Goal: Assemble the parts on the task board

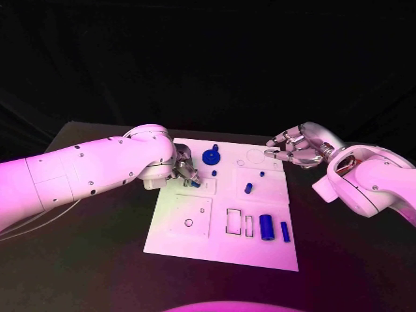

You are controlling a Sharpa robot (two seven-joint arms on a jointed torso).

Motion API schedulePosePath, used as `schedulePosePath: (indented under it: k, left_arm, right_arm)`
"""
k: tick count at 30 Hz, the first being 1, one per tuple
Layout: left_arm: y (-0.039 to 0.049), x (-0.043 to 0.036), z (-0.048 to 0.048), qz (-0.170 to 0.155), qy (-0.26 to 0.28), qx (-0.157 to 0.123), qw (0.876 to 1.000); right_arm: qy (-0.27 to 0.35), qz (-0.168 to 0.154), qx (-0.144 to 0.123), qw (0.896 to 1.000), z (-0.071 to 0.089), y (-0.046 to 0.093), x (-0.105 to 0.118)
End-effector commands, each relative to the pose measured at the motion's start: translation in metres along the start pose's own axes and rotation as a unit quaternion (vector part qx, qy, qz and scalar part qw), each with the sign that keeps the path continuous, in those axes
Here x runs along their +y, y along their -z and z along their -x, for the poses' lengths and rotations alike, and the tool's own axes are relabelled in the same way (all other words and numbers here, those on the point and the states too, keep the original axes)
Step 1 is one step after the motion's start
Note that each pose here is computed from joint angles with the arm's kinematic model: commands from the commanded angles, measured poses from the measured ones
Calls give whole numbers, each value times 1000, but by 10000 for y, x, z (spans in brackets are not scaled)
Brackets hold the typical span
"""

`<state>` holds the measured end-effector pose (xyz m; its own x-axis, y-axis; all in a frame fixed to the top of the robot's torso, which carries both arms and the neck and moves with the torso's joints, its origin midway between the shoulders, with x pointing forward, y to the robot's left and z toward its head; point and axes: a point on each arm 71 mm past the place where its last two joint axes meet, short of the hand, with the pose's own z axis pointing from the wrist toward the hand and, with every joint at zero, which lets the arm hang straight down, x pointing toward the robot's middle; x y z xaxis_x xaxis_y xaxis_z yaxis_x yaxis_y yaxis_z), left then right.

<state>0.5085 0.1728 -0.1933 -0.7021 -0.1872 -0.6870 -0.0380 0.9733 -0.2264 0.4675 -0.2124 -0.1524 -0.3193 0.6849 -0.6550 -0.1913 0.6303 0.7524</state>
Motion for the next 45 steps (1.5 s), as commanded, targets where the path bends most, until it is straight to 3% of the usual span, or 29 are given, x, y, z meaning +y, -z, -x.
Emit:
schedulePosePath:
  k: [1,28,45]
  left_arm:
    - [-7,-12,-45,5,-16,16,1000]
    - [-18,-64,-41,5,-13,8,1000]
    - [-30,-38,-25,12,-10,5,1000]
  right_arm:
    - [2,1,7,1000,-14,0,2]
    - [2,1,7,1000,-16,-1,1]
    - [2,1,6,1000,-11,1,-3]
